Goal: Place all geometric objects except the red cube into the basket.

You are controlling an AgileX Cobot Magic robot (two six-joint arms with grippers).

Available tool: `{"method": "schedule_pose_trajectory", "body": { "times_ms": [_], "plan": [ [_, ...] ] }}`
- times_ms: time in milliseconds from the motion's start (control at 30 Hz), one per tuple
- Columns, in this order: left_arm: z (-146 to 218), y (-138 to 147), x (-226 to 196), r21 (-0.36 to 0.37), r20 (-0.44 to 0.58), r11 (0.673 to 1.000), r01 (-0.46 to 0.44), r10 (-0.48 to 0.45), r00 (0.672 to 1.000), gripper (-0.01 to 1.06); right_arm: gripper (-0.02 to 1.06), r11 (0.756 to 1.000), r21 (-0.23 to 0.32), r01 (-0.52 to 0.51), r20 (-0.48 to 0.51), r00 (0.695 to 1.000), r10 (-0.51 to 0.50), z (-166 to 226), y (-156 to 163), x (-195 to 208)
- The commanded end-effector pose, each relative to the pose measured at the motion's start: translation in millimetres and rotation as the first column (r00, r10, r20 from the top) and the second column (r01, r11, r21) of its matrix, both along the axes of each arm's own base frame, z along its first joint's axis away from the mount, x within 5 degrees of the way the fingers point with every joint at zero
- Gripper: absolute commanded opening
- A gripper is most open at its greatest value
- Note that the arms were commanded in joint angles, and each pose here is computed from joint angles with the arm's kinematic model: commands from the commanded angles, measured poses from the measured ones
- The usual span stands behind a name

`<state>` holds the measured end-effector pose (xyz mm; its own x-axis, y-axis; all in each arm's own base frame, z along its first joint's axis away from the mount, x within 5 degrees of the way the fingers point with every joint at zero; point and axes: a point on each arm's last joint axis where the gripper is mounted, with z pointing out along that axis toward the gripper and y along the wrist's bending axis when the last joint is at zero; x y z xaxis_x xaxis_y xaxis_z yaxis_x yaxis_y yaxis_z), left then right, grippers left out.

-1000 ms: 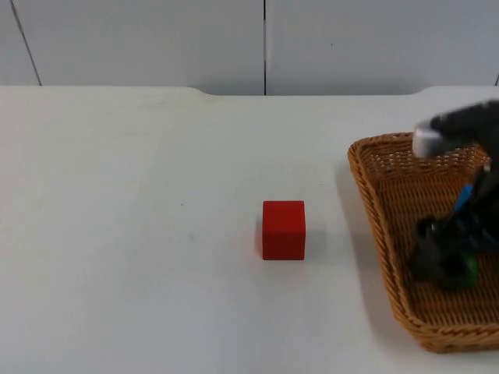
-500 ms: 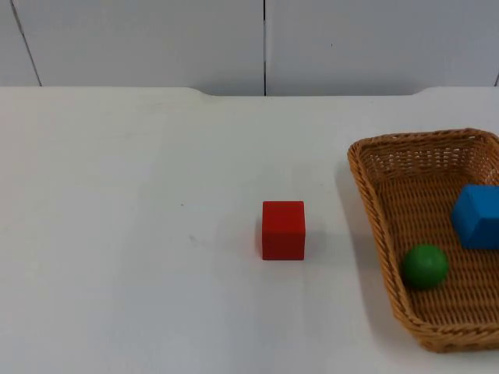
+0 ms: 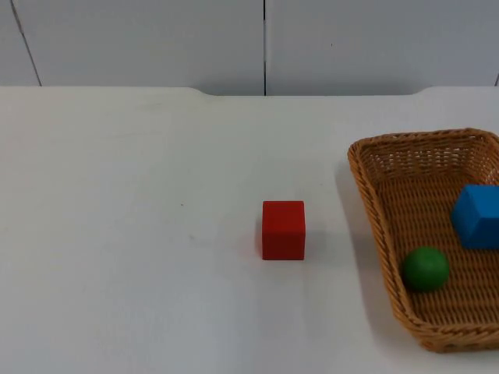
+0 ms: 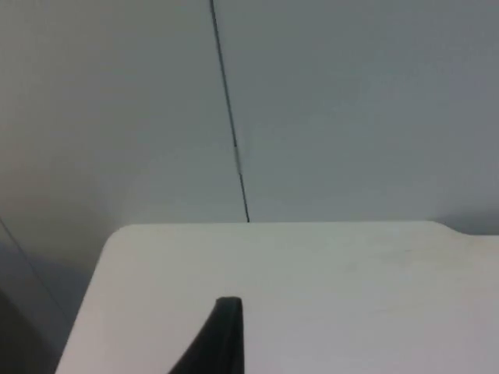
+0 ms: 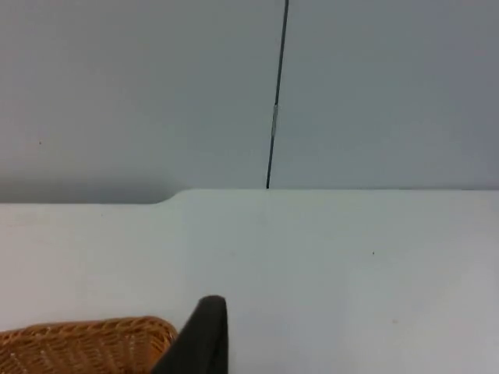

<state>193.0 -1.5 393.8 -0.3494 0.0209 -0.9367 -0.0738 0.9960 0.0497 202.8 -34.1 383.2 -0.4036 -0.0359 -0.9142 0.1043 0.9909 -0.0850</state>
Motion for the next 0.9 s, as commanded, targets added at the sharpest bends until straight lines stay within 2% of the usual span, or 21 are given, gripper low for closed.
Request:
{"method": "schedule_pose_trajectory", "body": {
  "times_ms": [0,100,200,300,400,433,467,600,633,700,767,800,867],
  "plan": [
    [0.9,0.7,1.8,0.005,0.027,1.000,-0.014,0.013,1.000,0.98,1.04,1.000,-0.016,0.000,0.023,1.000,0.001,2.3,-0.6,-0.3],
    [2.1,2.2,1.3,0.014,0.038,1.000,-0.027,0.027,0.999,0.98,1.04,1.000,-0.010,-0.004,-0.011,1.000,0.004,0.3,0.2,-3.4],
    [3.0,2.5,0.2,0.012,0.044,0.999,-0.031,0.030,0.999,0.98,1.04,0.999,0.035,-0.013,-0.063,0.998,0.016,-2.3,3.9,-10.9],
    [5.7,2.3,-2.8,0.033,0.059,0.999,-0.018,0.016,0.998,0.98,1.04,0.999,0.036,-0.016,-0.055,0.998,0.018,1.1,5.7,-18.8],
    [15.9,0.1,-14.1,-0.013,0.130,1.000,0.008,-0.006,0.992,0.98,1.04,1.000,0.010,-0.015,0.065,0.998,0.014,19.4,9.4,-40.9],
    [15.9,0.1,-14.1,-0.013,0.130,1.000,0.008,-0.006,0.992,0.98,1.04,1.000,0.010,-0.015,0.065,0.998,0.014,19.4,9.4,-40.9],
    [21.0,0.1,-21.9,-0.009,0.160,1.000,0.017,-0.016,0.987,0.98,1.04,1.000,-0.009,-0.013,0.126,0.992,0.014,29.0,12.2,-57.7],
    [33.7,4.6,-58.3,-0.006,0.217,1.000,0.005,-0.004,0.976,0.98,1.04,0.999,-0.037,-0.015,0.260,0.965,0.024,47.0,23.5,-114.8],
    [33.7,4.6,-58.3,-0.006,0.217,1.000,0.005,-0.004,0.976,0.98,1.04,0.999,-0.037,-0.015,0.260,0.965,0.024,47.0,23.5,-114.8],
    [41.7,8.8,-90.5,0.020,0.269,1.000,-0.005,-0.001,0.963,0.98,1.04,0.998,-0.053,-0.015,0.338,0.941,0.032,52.5,30.0,-147.9],
    [48.0,10.5,-125.1,0.054,0.337,0.998,0.012,-0.030,0.941,0.98,1.04,0.997,-0.076,-0.007,0.434,0.900,0.039,56.6,36.1,-180.9],
    [48.0,10.5,-125.1,0.054,0.337,0.998,0.012,-0.030,0.941,0.98,1.04,0.997,-0.076,-0.007,0.434,0.900,0.039,56.6,36.1,-180.9],
    [49.3,12.1,-164.2,0.073,0.403,0.997,0.030,-0.057,0.914,0.98,1.04,0.995,-0.097,0.003,0.513,0.857,0.048,55.9,42.2,-214.0]
  ]
}}
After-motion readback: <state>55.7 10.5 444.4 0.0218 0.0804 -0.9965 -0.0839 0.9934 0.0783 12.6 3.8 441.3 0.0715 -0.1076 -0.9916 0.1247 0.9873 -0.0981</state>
